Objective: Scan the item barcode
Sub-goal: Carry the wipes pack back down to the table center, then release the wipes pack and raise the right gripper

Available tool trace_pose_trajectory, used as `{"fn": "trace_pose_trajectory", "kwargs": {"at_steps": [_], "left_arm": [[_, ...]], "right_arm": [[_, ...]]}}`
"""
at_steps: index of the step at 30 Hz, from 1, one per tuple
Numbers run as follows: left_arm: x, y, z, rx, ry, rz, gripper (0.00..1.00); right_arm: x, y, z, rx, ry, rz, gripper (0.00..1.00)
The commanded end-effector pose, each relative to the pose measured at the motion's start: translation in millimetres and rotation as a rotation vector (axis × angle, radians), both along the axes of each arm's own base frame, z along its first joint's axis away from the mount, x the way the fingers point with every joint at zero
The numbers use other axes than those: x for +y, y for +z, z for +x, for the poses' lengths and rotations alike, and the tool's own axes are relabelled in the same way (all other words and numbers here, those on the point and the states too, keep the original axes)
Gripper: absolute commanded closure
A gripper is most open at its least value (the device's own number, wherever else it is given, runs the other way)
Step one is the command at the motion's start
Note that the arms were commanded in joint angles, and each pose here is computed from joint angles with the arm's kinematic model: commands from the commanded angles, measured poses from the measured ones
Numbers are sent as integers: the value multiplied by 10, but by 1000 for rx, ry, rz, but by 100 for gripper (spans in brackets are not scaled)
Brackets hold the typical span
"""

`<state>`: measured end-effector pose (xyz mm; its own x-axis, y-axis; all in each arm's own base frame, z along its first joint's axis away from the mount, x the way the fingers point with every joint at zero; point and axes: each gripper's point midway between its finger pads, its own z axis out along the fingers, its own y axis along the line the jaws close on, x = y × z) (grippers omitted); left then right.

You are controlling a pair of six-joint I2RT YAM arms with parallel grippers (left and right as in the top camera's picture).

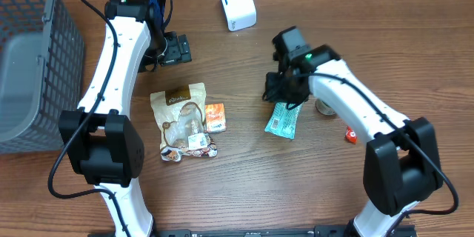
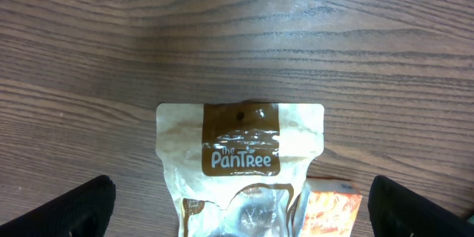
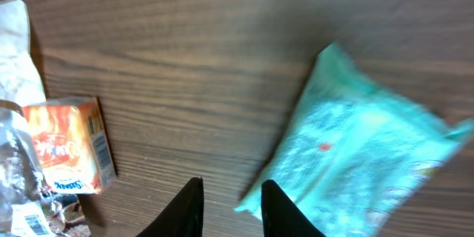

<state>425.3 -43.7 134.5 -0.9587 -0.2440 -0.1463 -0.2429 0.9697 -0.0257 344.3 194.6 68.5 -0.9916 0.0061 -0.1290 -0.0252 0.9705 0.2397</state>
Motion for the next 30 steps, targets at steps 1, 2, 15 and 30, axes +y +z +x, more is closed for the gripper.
{"fn": "trace_pose_trajectory", "kwargs": {"at_steps": [1, 2, 15, 30], "left_arm": [[14, 42, 35, -16, -12, 6, 0], [14, 42, 35, -16, -12, 6, 0], [14, 42, 35, -16, -12, 6, 0], [14, 42, 35, -16, -12, 6, 0]], "right_arm": [[-2, -157, -128, 20, -42, -44, 74], [-36, -213, -144, 12, -41, -70, 75], [-398, -714, -370, 18, -136, -206, 75], [-680, -629, -415, 86, -187, -271, 75]]}}
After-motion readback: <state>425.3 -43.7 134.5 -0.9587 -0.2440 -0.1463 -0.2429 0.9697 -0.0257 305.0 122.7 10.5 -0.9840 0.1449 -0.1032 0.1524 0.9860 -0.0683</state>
